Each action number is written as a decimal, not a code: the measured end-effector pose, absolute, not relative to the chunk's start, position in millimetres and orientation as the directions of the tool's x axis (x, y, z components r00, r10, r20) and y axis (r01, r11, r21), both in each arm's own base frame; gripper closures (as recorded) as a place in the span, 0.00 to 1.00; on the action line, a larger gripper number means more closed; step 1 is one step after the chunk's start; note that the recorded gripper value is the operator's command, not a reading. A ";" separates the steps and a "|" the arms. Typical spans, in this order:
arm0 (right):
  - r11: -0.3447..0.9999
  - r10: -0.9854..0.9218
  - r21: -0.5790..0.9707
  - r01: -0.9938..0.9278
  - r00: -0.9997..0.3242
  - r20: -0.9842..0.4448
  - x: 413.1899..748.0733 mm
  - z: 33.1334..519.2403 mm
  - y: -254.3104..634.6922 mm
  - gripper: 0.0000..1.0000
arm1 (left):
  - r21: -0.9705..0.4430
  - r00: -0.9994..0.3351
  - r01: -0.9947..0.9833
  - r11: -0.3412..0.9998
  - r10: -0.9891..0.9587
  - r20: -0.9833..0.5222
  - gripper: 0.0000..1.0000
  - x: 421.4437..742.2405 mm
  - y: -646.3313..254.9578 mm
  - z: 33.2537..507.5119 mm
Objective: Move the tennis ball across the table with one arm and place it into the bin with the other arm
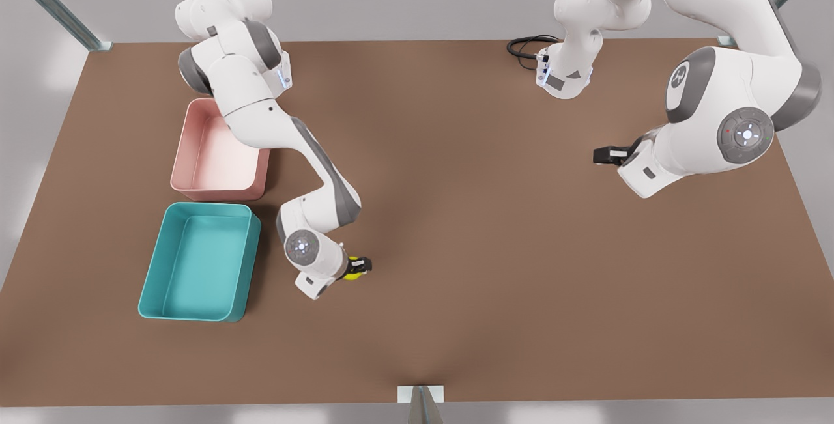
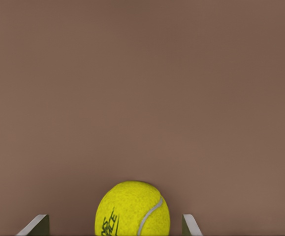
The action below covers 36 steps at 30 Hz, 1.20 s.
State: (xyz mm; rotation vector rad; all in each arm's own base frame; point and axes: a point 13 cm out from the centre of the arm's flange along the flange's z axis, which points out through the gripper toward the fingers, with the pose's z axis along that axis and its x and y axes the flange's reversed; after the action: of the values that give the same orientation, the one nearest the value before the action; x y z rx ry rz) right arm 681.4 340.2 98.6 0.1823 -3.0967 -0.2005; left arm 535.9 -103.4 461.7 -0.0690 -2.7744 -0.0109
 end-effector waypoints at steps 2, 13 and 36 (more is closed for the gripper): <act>0.989 -0.096 0.117 -0.092 -0.995 0.029 678.7 91.7 337.8 0.00 | 0.011 -0.933 0.022 1.000 0.017 0.359 0.00 535.6 -102.5 461.7; 0.997 -0.001 0.073 0.002 -0.999 0.047 670.0 63.0 331.0 0.00 | 0.053 -0.916 -0.093 0.994 -0.107 0.386 0.00 528.9 -94.0 462.4; 0.992 0.099 0.073 0.102 -0.994 0.044 673.3 32.2 334.4 0.23 | 0.083 -0.894 -0.173 0.981 -0.192 0.405 0.00 527.1 -100.2 454.3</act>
State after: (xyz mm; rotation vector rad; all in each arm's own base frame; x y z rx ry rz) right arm 673.3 334.4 32.2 -0.1557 -3.0950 -0.1173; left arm 527.1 -100.2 454.3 0.2604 -2.7049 -0.0630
